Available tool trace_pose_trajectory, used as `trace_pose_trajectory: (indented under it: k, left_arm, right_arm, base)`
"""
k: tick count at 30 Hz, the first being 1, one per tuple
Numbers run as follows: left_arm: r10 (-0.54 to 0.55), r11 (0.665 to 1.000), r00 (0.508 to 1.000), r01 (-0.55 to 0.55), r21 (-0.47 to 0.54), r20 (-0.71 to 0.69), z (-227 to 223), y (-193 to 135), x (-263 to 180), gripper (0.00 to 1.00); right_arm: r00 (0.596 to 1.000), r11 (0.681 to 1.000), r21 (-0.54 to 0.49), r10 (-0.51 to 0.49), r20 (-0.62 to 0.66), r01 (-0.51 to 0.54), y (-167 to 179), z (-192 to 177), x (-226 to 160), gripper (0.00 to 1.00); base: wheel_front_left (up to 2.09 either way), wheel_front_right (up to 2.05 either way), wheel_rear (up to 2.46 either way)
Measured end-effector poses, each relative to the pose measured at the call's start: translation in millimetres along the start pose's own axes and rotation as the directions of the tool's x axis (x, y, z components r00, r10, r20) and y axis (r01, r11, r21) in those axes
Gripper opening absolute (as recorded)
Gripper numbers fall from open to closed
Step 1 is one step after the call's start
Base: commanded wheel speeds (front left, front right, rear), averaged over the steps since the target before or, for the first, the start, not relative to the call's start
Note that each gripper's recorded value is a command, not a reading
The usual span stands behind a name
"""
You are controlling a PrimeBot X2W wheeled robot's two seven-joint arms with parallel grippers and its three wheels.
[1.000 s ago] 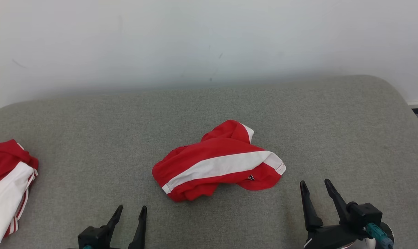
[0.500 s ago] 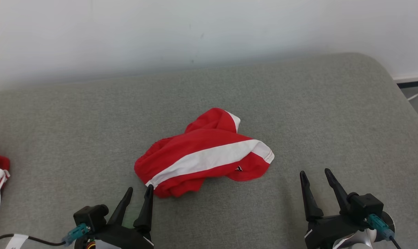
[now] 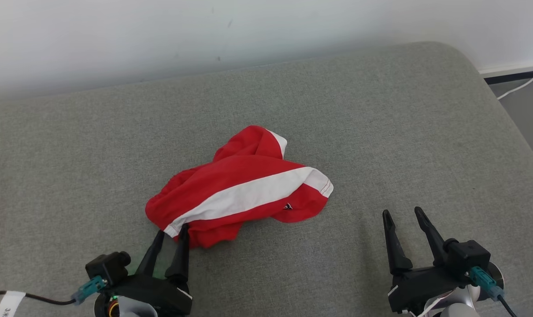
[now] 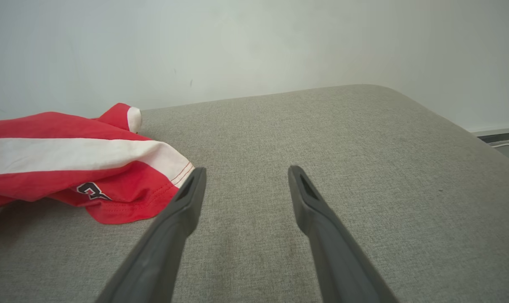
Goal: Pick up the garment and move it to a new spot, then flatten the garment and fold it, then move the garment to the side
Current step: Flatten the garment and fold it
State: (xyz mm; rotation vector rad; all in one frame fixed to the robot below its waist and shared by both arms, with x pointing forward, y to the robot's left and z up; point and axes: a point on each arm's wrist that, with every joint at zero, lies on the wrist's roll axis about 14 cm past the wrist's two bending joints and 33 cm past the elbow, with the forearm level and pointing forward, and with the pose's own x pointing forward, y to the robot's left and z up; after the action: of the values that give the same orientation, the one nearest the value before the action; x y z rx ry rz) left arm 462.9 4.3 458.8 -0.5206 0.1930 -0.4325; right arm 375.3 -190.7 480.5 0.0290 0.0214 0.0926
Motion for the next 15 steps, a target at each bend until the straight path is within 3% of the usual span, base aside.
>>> trace_pose_trajectory:
  k: [1, 2, 3, 4, 9, 15]
  left_arm:
    - [0.002, 1.000, 1.000, -0.002, -0.012, 0.003, 0.5, 0.4, 0.7, 1.00]
    - [0.002, 1.000, 1.000, -0.002, -0.019, 0.005, 0.7, 0.2, 1.2, 0.49]
    - [-0.003, 1.000, 1.000, 0.003, -0.016, 0.006, 1.3, -1.2, 1.4, 0.21]
    - [-0.009, 1.000, 1.000, 0.009, -0.016, 0.008, 1.9, -2.9, 1.5, 0.00]
    - [-0.001, 1.000, 1.000, 0.001, 0.023, 0.030, 10.5, 1.0, -1.0, 0.00]
    - [0.081, 0.990, 0.992, -0.091, 0.105, 0.102, 39.0, 34.7, -13.4, 0.00]
  right_arm:
    - [1.000, 1.000, 0.000, -0.002, 0.000, 0.002, -0.4, -0.2, -0.1, 1.00]
    - [1.000, 1.000, 0.000, -0.003, -0.001, 0.003, -0.8, -0.3, -0.2, 1.00]
    - [1.000, 1.000, 0.000, -0.004, 0.000, 0.004, -1.2, -0.1, 0.0, 1.00]
    - [1.000, 1.000, 0.000, -0.005, 0.001, 0.005, -1.4, 0.2, 0.3, 1.00]
    - [1.000, 1.000, -0.001, 0.003, 0.005, -0.003, 1.2, 1.0, 3.5, 1.00]
    - [0.999, 0.999, 0.008, 0.040, 0.009, -0.040, 14.2, 1.2, 9.1, 1.00]
  base:
    - [0.00, 0.00, 0.00]
    - [0.00, 0.00, 0.00]
    - [0.00, 0.00, 0.00]
    - [0.00, 0.00, 0.00]
    - [0.00, 0.00, 0.00]
    - [0.00, 0.00, 0.00]
